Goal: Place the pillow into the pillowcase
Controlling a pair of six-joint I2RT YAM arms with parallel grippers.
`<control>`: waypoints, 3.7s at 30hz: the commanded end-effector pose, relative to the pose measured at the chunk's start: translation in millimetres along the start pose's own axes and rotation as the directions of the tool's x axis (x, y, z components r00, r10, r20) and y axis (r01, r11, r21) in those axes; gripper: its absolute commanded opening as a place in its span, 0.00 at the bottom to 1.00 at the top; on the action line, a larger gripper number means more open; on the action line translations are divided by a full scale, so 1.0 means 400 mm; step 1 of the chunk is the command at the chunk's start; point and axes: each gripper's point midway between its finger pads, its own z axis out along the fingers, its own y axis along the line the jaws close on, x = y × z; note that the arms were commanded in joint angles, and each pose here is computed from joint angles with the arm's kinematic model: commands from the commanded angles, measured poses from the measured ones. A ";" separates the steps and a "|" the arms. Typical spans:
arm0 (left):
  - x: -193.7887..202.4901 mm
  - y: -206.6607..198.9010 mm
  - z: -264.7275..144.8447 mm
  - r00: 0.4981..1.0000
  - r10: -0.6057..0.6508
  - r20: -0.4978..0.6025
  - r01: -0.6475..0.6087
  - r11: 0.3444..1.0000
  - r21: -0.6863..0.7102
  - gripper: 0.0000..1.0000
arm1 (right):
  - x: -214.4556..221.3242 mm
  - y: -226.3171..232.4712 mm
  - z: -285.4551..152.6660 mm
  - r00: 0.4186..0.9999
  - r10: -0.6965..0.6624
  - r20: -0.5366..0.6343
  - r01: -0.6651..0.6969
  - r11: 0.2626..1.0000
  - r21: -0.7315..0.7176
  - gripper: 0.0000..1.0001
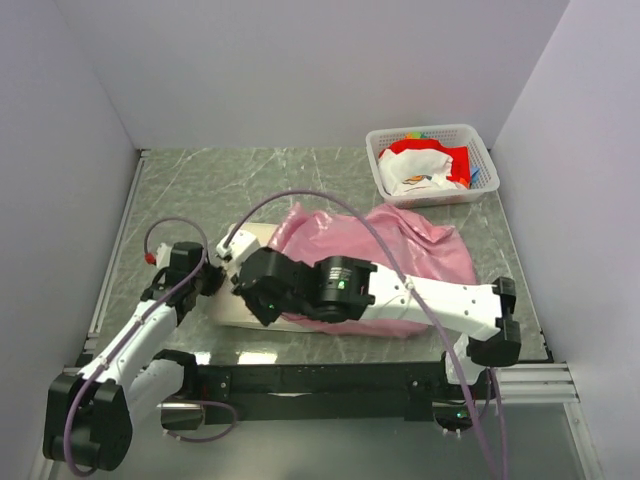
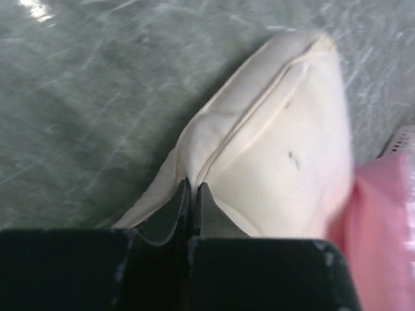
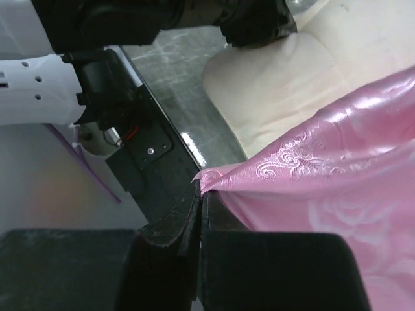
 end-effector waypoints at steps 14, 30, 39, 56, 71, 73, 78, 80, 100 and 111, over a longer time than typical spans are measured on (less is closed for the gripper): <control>-0.183 -0.324 -0.329 0.978 0.070 0.198 -0.131 0.940 0.316 0.12 | -0.524 -0.184 -0.661 0.710 0.144 0.689 -0.140 0.988 -0.063 0.00; -0.286 -0.236 -0.445 0.918 0.135 0.373 -0.188 0.976 0.110 0.99 | -0.532 -0.515 -0.431 0.762 0.241 0.601 -0.281 0.959 -0.029 0.00; -0.100 -0.280 -0.367 0.919 0.325 0.222 -0.392 0.809 0.439 0.99 | -0.538 -0.577 -0.342 0.794 0.266 0.547 -0.301 0.953 -0.028 0.00; 0.119 -0.353 -0.404 0.697 0.674 0.247 -0.699 0.559 0.446 0.99 | -0.500 -0.632 -0.300 0.803 0.285 0.523 -0.332 0.943 -0.004 0.00; 0.281 -0.338 -0.380 0.097 0.953 0.288 -0.995 0.096 0.020 0.99 | -0.488 -0.622 -0.325 0.804 0.283 0.523 -0.327 0.945 -0.008 0.00; 0.298 -0.328 -0.366 0.067 0.958 0.280 -0.998 0.060 0.035 0.99 | -0.485 -0.621 -0.326 0.804 0.282 0.523 -0.327 0.945 -0.007 0.00; 0.324 -0.291 -0.312 -0.010 0.969 0.247 -0.999 -0.021 0.042 0.98 | -0.483 -0.618 -0.347 0.801 0.277 0.531 -0.325 0.946 -0.002 0.00; 0.328 -0.275 -0.286 -0.027 0.976 0.218 -0.998 -0.038 0.046 0.88 | -0.485 -0.614 -0.360 0.796 0.275 0.539 -0.325 0.946 -0.002 0.00; 0.330 -0.633 -0.611 0.456 0.831 0.319 -0.815 0.246 0.524 0.01 | -0.466 -0.477 -0.342 0.834 0.263 0.484 -0.252 0.964 -0.089 0.00; 0.314 -0.588 -0.389 0.718 0.696 0.000 -0.512 0.528 0.678 0.01 | -0.389 -0.522 -0.140 0.880 0.300 0.368 -0.326 0.945 0.008 0.15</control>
